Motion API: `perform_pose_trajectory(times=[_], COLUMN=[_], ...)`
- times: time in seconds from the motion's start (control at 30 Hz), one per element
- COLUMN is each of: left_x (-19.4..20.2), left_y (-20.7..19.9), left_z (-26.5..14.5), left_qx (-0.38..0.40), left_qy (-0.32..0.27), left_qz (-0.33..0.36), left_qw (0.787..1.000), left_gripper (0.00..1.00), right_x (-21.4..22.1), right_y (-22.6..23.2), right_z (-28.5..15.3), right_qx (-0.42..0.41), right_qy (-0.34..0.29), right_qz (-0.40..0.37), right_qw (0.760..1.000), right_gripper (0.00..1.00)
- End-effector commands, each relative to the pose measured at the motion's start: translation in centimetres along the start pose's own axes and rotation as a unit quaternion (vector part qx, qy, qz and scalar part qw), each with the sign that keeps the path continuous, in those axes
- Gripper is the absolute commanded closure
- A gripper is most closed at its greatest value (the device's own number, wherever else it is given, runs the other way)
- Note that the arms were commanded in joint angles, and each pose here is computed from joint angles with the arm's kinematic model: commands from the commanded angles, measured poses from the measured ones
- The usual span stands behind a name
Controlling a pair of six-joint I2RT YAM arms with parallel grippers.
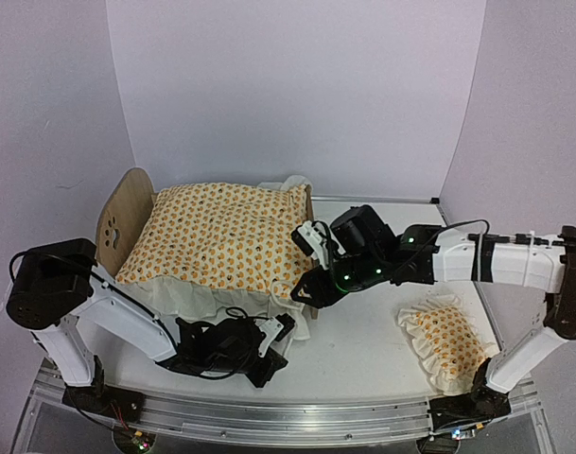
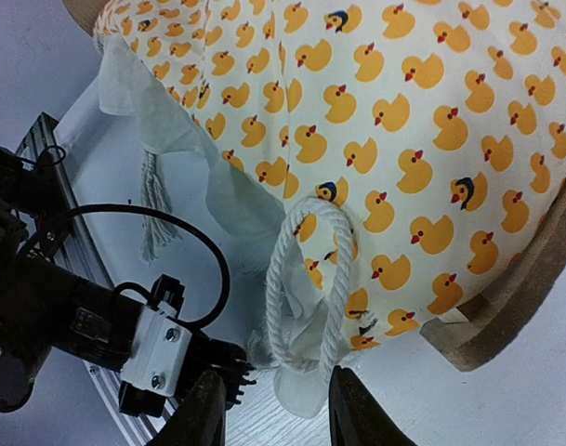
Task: Set up the pet bed
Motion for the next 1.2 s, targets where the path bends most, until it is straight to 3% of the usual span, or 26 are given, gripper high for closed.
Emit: perform_pose_trajectory(times=[0.0,0.3,0.57,0.77,0.87,0.97,1.17], left_x=[-1.4,-1.4,-1.5,-1.8,-2.0,-2.0,-1.7], left_y=[-0.9,-0.5,-0.2,1.0,1.9,2.1,2.0], left_z=[-0.9,-1.5,-1.6,-0.6,-0.1,0.4,1.7], left_qx=[0.043,0.044,0.040,0.006,-0.025,-0.033,-0.031], left_qy=[-0.031,-0.038,-0.041,-0.037,-0.037,-0.033,-0.007], left_qz=[-0.002,-0.011,-0.021,-0.048,-0.070,-0.073,-0.065], left_qw=[0.999,0.998,0.998,0.998,0.997,0.996,0.997], left_gripper=[1.00,1.00,1.00,1.00,1.00,1.00,1.00], right_x=[-1.3,0.5,-1.2,-5.4,-4.7,-3.8,-7.9], right_y=[-0.2,-1.2,-0.8,1.7,2.2,3.2,4.2], right_z=[1.2,2.4,3.3,-1.8,-0.7,-1.1,-8.0], right_qx=[0.006,0.043,0.028,-0.045,-0.140,-0.211,-0.189], right_qy=[-0.003,0.026,0.002,-0.070,-0.001,0.034,-0.074], right_qz=[0.016,0.007,-0.001,0.035,0.127,0.159,0.107], right_qw=[1.000,0.999,1.000,0.996,0.982,0.964,0.973], right_gripper=[0.59,0.64,0.99,1.00,1.00,1.00,1.00])
Point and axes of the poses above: each gripper's point midway between its finger pads, its own z axis out along the fingers, its own y axis along the line the jaws close on, x = y × z, the point moved 8 cm from there along -z, back along the fingers, and after that the axes turned 12 degrees about -z, right-handed, at the moved point
